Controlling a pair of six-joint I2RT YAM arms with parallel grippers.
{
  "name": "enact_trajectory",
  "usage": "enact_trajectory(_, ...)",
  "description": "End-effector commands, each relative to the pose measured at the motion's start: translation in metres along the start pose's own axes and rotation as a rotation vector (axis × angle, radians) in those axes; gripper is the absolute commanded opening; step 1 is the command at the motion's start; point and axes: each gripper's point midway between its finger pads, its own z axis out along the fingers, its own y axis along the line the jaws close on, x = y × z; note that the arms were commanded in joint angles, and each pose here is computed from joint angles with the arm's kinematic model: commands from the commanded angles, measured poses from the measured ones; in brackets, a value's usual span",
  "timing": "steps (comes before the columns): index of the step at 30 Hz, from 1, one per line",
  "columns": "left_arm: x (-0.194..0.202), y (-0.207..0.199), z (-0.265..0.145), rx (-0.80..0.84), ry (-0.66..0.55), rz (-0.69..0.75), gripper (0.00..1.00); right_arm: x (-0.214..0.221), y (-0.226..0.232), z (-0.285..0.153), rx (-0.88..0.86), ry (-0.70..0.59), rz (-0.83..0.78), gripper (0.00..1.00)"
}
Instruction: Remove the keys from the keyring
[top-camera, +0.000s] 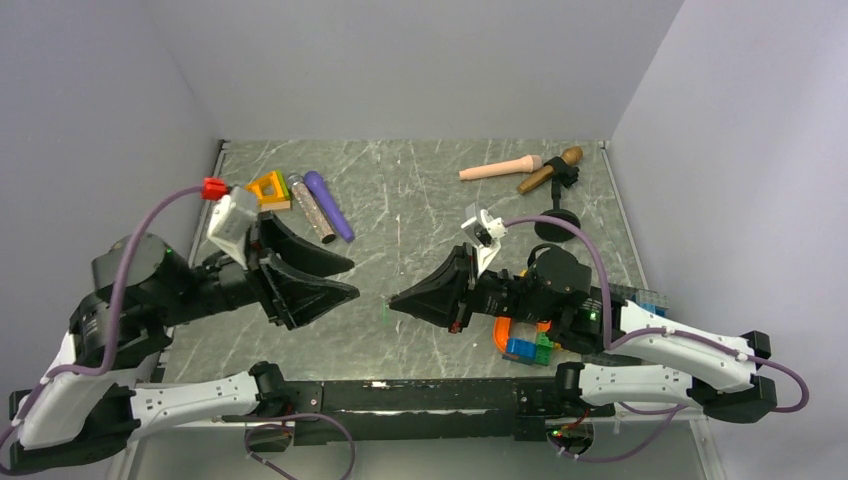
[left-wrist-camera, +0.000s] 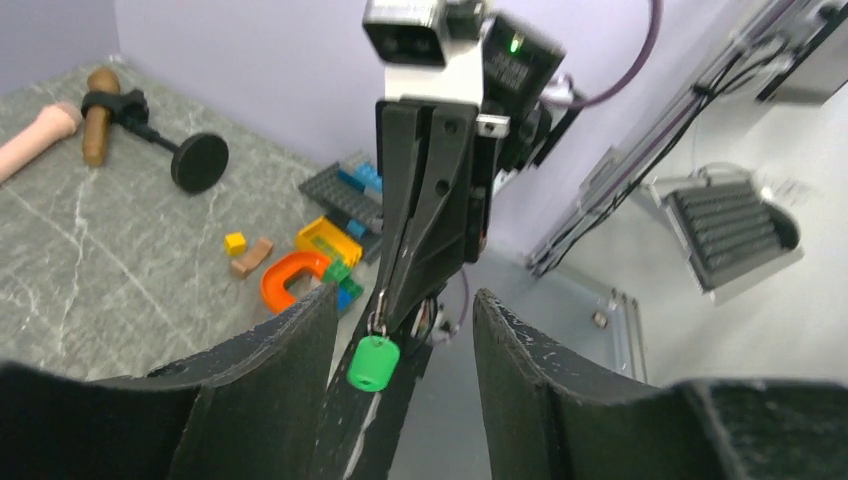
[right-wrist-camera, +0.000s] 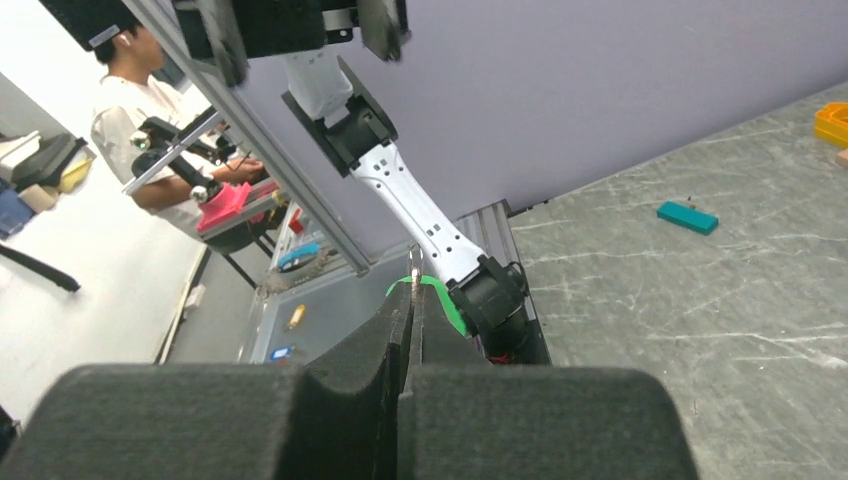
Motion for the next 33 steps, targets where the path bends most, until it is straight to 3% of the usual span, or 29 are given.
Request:
enact_trajectory(1, 0.046, 0.009, 0.009, 0.002, 0.246, 0.053, 0.56, -0.016, 0.020, -0.005, -0.057, 0.014, -0.037, 0.00)
enact_trajectory(19, 0.062, 0.010, 0.021, 0.030, 0.312, 0.046, 0.35, -0.010, 0.021, -0.002, -0.067, 0.052, -0.039, 0.00)
enact_trajectory(28, 0.069, 0.011, 0.026, 0.036, 0.336, 0.037, 0.36, -0.010, 0.021, -0.003, -0.070, 0.049, -0.039, 0.00)
enact_trajectory(33, 0.071, 0.009, 0.028, 0.050, 0.344, 0.031, 0.25, -0.011, 0.021, -0.004, -0.069, 0.043, -0.039, 0.00)
